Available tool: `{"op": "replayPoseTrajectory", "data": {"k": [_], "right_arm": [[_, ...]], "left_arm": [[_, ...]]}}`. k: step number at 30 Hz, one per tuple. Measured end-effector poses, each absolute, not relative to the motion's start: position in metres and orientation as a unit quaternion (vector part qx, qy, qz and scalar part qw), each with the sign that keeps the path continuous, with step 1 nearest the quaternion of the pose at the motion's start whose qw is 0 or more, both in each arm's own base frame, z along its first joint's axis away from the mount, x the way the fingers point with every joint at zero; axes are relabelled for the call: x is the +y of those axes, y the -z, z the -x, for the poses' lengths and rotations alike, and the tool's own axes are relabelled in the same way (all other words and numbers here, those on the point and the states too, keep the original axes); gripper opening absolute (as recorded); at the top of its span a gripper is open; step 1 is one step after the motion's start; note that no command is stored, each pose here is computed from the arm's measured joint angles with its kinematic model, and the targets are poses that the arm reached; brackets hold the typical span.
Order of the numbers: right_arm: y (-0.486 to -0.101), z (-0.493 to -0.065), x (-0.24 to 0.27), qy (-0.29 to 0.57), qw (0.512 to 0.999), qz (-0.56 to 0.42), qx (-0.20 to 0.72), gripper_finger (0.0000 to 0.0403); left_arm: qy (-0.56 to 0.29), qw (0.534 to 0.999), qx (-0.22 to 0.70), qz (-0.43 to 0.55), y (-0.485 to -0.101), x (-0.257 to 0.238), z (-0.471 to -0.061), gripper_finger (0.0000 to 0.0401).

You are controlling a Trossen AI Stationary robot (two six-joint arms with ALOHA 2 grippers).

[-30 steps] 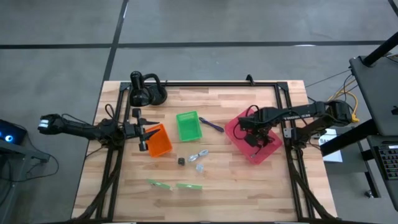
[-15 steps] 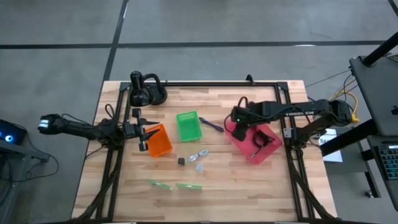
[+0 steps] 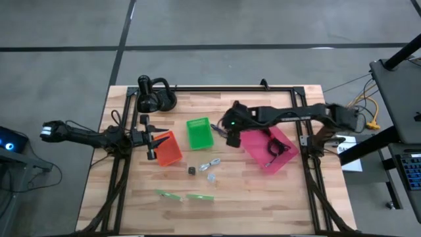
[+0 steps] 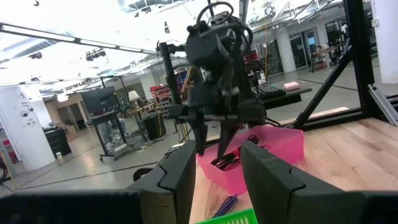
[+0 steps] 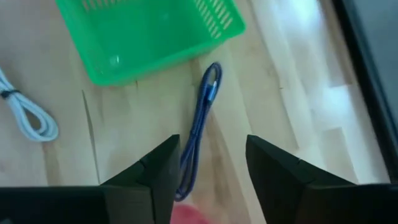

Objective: Pick and place items into bin
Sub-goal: Put the blue charger cable into the pink bin

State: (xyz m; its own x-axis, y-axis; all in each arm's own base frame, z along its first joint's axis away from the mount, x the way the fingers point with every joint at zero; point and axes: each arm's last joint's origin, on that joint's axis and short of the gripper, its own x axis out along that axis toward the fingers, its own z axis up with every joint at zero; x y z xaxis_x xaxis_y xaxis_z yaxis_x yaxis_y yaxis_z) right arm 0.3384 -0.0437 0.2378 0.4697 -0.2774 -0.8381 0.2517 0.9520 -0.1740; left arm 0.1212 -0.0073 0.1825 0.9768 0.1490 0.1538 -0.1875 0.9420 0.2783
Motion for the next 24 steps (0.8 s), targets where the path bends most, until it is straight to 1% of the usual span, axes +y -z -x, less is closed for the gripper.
{"op": "replayPoseTrajectory", "data": {"k": [5, 9, 14, 19, 24], "right_arm": [[-0.216, -0.361, -0.045, 0.125, 0.824, 0.020, 0.552, 0.0191], [-0.206, -0.374, -0.048, 0.119, 0.815, 0.020, 0.567, 0.0201], [-0.196, -0.375, -0.059, 0.116, 0.803, 0.018, 0.584, 0.0203], [-0.193, -0.371, -0.076, 0.076, 0.810, -0.047, 0.580, 0.0203], [-0.185, -0.371, -0.087, 0.081, 0.809, -0.056, 0.579, 0.0203]], "left_arm": [[-0.086, 0.983, -0.065, -0.147, -0.183, -0.007, -0.121, 0.0113], [-0.086, 0.983, -0.065, -0.147, -0.182, -0.007, -0.121, 0.0113], [-0.086, 0.983, -0.065, -0.147, -0.183, -0.007, -0.121, 0.0113], [-0.085, 0.983, -0.065, -0.147, -0.182, -0.007, -0.121, 0.0113], [-0.085, 0.983, -0.065, -0.147, -0.182, -0.007, -0.121, 0.0113]]}}
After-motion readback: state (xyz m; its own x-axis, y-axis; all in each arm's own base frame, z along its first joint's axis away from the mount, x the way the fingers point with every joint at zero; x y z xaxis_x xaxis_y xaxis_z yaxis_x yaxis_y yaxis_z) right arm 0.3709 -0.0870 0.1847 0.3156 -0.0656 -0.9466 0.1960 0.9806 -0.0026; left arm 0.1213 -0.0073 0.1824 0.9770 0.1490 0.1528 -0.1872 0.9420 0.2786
